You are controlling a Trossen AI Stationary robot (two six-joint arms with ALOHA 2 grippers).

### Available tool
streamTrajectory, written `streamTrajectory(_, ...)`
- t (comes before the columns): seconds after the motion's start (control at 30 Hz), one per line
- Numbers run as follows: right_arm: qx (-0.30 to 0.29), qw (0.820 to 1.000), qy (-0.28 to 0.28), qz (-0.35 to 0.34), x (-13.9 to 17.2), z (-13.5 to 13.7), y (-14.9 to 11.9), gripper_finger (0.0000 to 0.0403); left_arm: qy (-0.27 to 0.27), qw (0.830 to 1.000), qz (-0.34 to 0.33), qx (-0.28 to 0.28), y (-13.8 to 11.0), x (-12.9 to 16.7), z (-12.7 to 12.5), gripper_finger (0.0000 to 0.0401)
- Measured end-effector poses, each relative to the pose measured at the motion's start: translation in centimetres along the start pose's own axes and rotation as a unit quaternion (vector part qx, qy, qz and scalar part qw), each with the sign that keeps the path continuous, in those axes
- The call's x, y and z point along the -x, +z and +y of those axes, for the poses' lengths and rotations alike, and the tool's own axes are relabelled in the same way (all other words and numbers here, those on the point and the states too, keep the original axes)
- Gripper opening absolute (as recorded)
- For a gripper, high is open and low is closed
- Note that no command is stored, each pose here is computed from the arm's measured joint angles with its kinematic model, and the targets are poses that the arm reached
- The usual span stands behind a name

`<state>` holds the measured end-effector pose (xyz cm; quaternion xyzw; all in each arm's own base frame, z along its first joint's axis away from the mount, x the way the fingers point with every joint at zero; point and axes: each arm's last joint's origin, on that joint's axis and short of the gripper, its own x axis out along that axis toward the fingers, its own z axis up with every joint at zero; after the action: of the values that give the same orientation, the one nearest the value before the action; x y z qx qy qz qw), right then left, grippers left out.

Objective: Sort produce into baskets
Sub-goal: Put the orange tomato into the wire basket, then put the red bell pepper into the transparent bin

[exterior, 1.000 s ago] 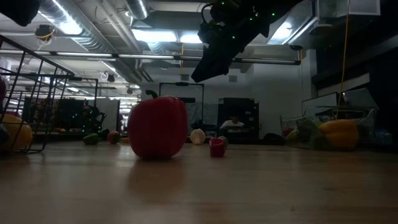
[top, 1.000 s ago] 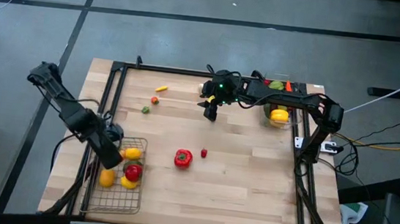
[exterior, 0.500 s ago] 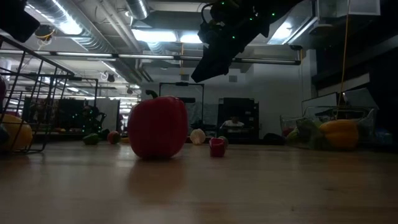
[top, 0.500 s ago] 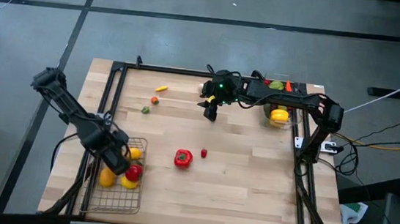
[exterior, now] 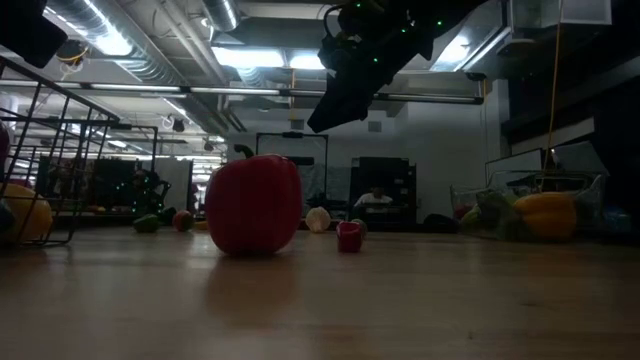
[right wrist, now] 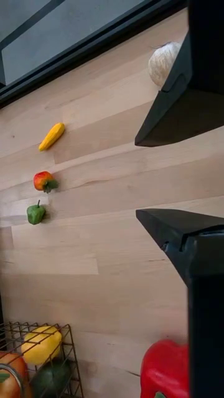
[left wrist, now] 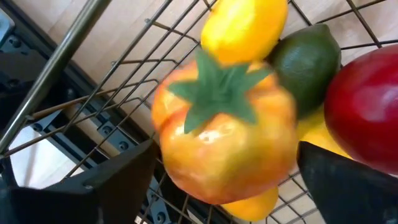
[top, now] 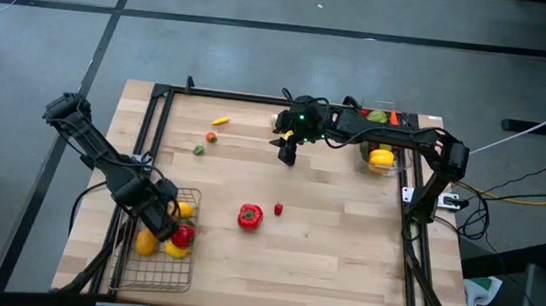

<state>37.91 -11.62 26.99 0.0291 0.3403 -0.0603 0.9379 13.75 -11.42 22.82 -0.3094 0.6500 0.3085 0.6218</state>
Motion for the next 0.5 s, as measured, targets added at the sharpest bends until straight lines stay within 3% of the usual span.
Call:
streamTrajectory(0.1, 0.0, 1.0, 0.0, 0.0, 0.0, 0.0, 0.0, 0.0172, 0.0, 1.0, 0.0, -0.002, 0.0, 0.0, -0.01, 0.0394)
streamTrajectory(0.5, 0.0, 1.0, 0.0, 0.0, 0.0, 0.0, 0.0, 0.0172, -0.005, 1.0, -0.004, -0.012, 0.02, 0.0, -0.08, 0.0399)
